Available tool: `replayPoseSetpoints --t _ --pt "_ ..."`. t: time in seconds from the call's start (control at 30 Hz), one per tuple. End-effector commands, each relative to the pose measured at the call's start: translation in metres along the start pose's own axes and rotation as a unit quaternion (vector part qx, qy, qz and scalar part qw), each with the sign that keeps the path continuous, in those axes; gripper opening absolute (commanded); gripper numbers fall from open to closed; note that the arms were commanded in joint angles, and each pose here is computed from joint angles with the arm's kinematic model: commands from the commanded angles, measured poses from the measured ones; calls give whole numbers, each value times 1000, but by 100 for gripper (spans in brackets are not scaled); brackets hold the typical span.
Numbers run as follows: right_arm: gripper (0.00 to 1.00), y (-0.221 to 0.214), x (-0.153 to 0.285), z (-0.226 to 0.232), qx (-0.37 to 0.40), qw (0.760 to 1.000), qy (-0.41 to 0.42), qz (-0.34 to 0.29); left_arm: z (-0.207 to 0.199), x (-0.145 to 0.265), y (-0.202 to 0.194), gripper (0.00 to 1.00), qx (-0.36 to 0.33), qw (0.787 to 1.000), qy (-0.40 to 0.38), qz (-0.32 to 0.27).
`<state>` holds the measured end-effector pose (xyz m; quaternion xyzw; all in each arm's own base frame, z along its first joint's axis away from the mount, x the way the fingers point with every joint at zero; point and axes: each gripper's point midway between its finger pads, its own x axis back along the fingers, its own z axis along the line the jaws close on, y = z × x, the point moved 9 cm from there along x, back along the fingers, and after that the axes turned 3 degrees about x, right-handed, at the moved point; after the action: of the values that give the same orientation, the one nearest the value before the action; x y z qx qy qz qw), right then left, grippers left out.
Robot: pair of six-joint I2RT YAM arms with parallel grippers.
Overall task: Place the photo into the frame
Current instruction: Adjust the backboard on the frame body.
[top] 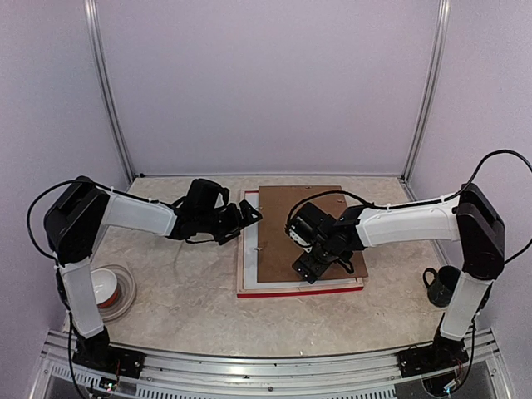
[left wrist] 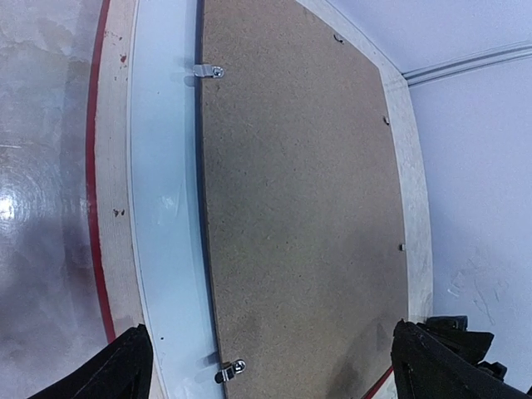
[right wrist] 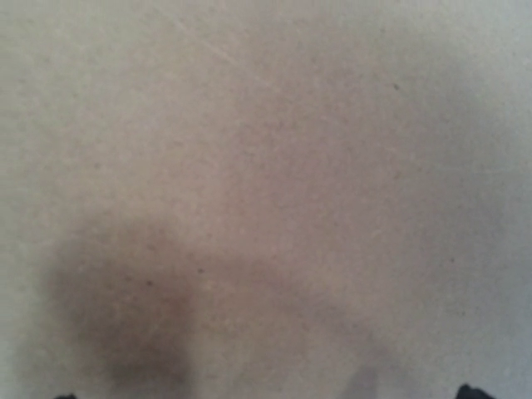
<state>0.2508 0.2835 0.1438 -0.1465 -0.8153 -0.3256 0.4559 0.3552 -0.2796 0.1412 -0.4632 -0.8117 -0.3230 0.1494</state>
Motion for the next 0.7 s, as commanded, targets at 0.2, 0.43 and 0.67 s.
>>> replayPoseSetpoints --t 0.2,0.43,0.67 --pt "99 9 25 -27 -86 995 15 -45 -39 6 8 99 -20 999 -48 -14" --pt "99 7 38 -74 -223 967 79 -98 -49 -9 0 99 -32 999 -39 1" --pt "99 -23 34 -132 -342 929 89 -113 -51 -23 -10 99 -65 997 31 0"
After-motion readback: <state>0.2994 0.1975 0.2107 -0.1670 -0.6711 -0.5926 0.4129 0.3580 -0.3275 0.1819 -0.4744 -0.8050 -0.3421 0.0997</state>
